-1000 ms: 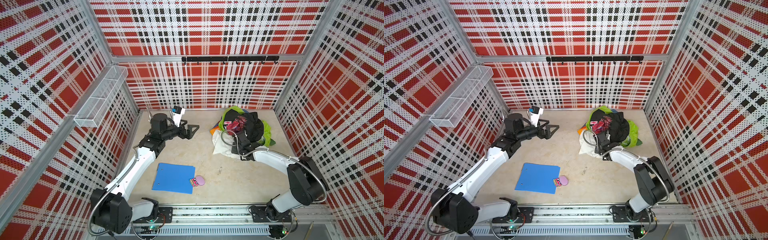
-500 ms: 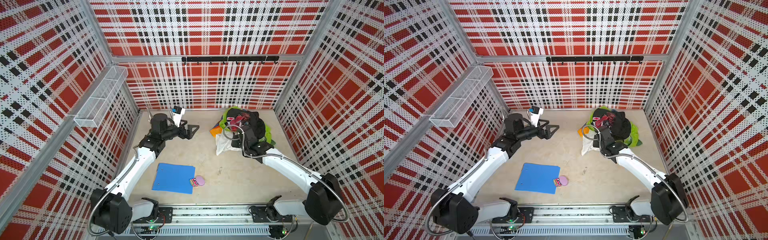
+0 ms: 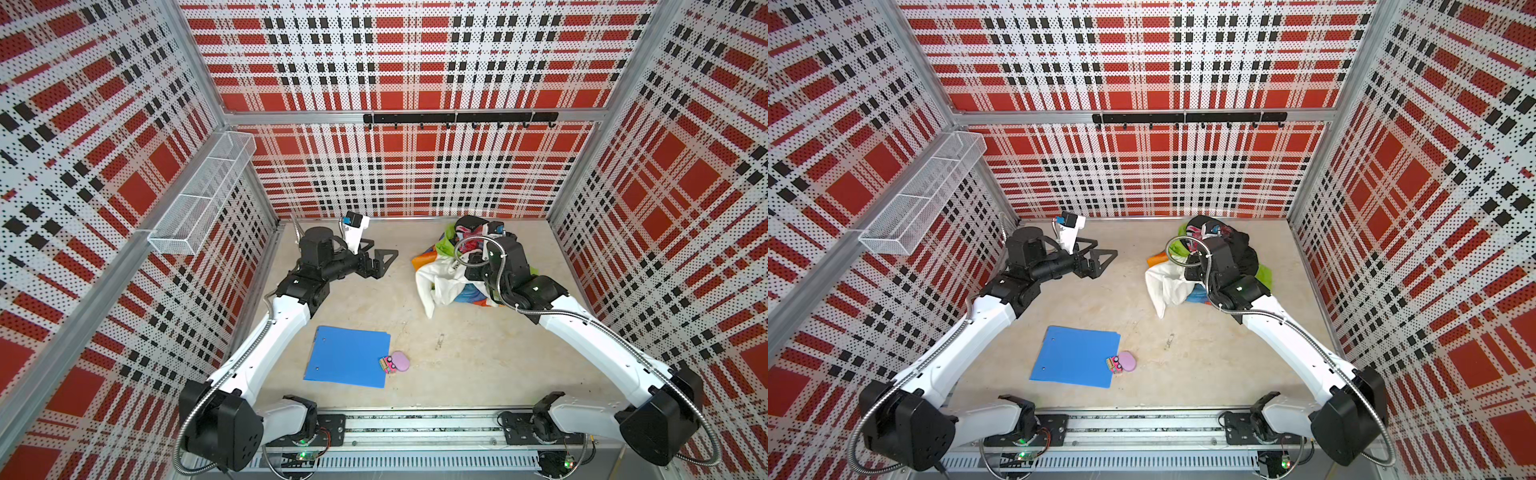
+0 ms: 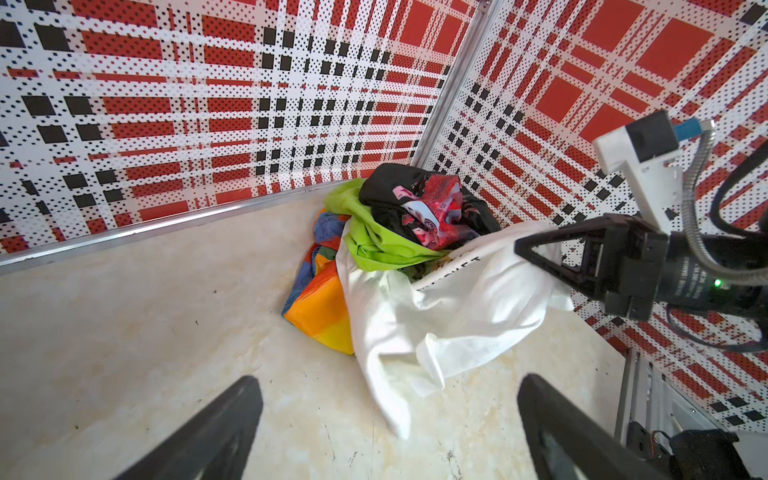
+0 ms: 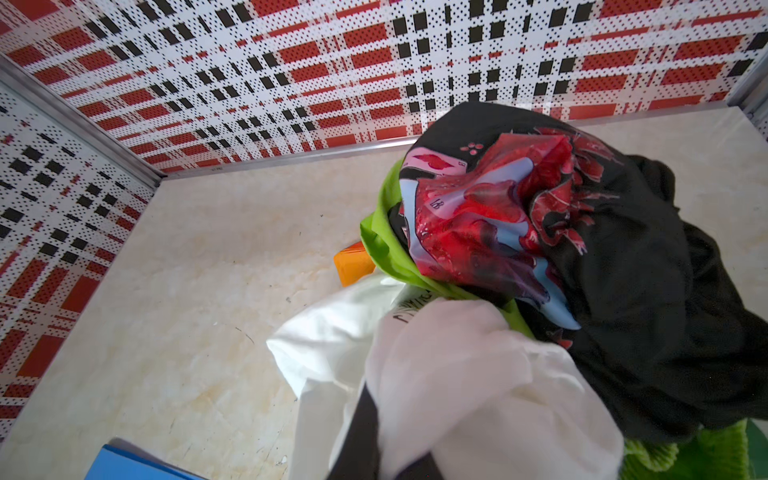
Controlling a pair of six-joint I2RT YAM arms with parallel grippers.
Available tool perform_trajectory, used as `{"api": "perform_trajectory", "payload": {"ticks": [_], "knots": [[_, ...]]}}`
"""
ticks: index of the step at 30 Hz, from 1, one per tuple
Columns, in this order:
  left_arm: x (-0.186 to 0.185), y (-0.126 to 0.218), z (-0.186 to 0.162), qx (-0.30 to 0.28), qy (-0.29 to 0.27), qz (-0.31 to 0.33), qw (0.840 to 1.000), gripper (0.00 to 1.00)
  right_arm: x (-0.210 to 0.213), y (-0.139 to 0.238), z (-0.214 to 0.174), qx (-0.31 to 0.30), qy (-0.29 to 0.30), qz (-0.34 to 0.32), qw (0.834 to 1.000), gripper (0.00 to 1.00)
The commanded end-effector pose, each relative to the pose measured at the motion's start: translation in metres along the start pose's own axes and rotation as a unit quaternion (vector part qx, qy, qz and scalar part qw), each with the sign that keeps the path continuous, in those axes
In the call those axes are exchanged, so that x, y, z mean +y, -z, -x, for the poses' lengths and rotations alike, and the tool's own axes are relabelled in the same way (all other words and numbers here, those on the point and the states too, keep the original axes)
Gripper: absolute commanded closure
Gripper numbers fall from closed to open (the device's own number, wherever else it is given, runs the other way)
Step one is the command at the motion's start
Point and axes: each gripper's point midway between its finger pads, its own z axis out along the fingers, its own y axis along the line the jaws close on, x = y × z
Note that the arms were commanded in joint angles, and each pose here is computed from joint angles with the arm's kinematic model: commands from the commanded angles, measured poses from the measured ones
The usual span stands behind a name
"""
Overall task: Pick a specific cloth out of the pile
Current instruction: 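Close the right gripper on the white T-shirt and pull it out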
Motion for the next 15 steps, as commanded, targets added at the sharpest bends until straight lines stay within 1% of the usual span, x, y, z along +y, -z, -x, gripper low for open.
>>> {"api": "perform_trajectory", "payload": {"ticks": [1,2,9,15], "knots": [[-0.008,0.005,0.007,-0.014,-0.014,-0.006,1.0,0.01,0.023,0.025,0.051,-0.082,-0.003,0.051,0.995,0.98],[-0.007,0.005,0.007,-0.014,-0.014,-0.006,1.0,0.0,0.029,0.027,0.052,-0.082,0.001,0.068,0.994,0.98],[-0.007,0.004,0.007,-0.013,-0.014,-0.006,1.0,0.01,0.043,0.039,0.067,-0.111,0.027,0.105,0.988,0.98],[-0.006,0.005,0.007,-0.013,-0.012,-0.003,1.0,0.01,0.063,0.057,0.085,-0.134,0.048,0.157,0.977,0.98]]}}
